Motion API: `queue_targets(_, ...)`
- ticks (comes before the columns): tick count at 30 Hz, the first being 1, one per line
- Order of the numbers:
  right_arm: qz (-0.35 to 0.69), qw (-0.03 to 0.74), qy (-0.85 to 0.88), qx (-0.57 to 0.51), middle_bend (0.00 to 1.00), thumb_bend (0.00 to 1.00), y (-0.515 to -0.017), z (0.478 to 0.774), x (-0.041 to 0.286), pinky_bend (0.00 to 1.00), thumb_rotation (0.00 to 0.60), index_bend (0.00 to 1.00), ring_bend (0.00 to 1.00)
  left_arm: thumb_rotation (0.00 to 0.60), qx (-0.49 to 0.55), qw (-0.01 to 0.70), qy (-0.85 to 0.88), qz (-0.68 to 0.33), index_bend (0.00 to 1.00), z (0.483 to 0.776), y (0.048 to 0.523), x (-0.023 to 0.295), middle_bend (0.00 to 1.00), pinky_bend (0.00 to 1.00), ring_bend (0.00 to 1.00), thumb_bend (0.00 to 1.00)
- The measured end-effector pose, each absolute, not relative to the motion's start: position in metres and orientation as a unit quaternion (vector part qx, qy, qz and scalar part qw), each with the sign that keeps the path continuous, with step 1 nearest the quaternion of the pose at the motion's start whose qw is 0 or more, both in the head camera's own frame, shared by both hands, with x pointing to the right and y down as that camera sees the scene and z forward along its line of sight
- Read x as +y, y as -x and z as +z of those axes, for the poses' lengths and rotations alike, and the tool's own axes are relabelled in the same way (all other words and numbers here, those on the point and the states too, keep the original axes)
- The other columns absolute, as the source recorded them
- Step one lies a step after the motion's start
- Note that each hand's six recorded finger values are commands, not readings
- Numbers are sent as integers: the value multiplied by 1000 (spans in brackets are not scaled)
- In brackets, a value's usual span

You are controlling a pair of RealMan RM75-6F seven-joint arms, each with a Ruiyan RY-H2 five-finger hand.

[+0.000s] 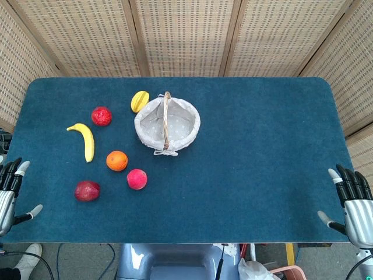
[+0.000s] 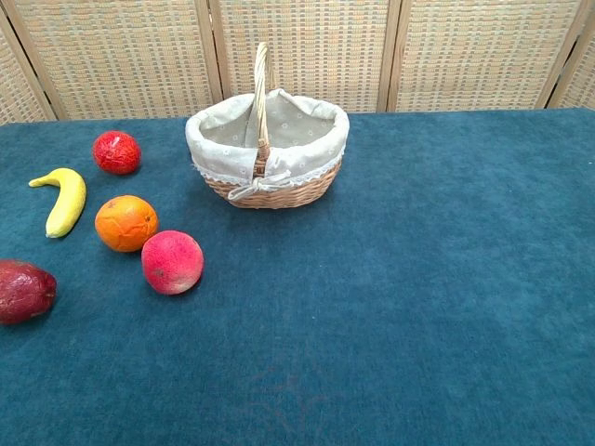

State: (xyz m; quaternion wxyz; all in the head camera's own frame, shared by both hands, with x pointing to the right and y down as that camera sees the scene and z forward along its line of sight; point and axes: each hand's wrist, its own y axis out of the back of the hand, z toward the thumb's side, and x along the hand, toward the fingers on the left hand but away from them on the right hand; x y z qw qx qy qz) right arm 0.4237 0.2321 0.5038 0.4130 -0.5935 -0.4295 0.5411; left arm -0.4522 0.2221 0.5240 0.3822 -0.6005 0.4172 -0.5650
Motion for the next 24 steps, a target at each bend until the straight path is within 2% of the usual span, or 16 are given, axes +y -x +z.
queue_targets(8, 537, 412, 597, -431, 0, 0, -423, 503, 233, 0, 600, 0, 0, 600, 405, 373, 607, -572, 0, 531, 453, 222, 0, 0, 0, 0)
queue_targets(13, 535, 408, 598, -435, 0, 0, -425, 503, 232, 0, 600, 0, 0, 600, 393, 354, 627, -572, 0, 549, 452, 209, 0, 0, 0, 0)
queue_targets(20, 543, 401, 597, -434, 0, 0, -429, 509, 227, 0, 600, 0, 0, 600, 382, 300, 675, -555, 0, 607, 437, 155, 0, 0, 0, 0)
queue_targets(24, 548, 398, 592, -437, 0, 0, -432, 511, 224, 0, 600, 0, 0, 600, 370, 273, 703, -543, 0, 646, 411, 116, 0, 47, 0, 0)
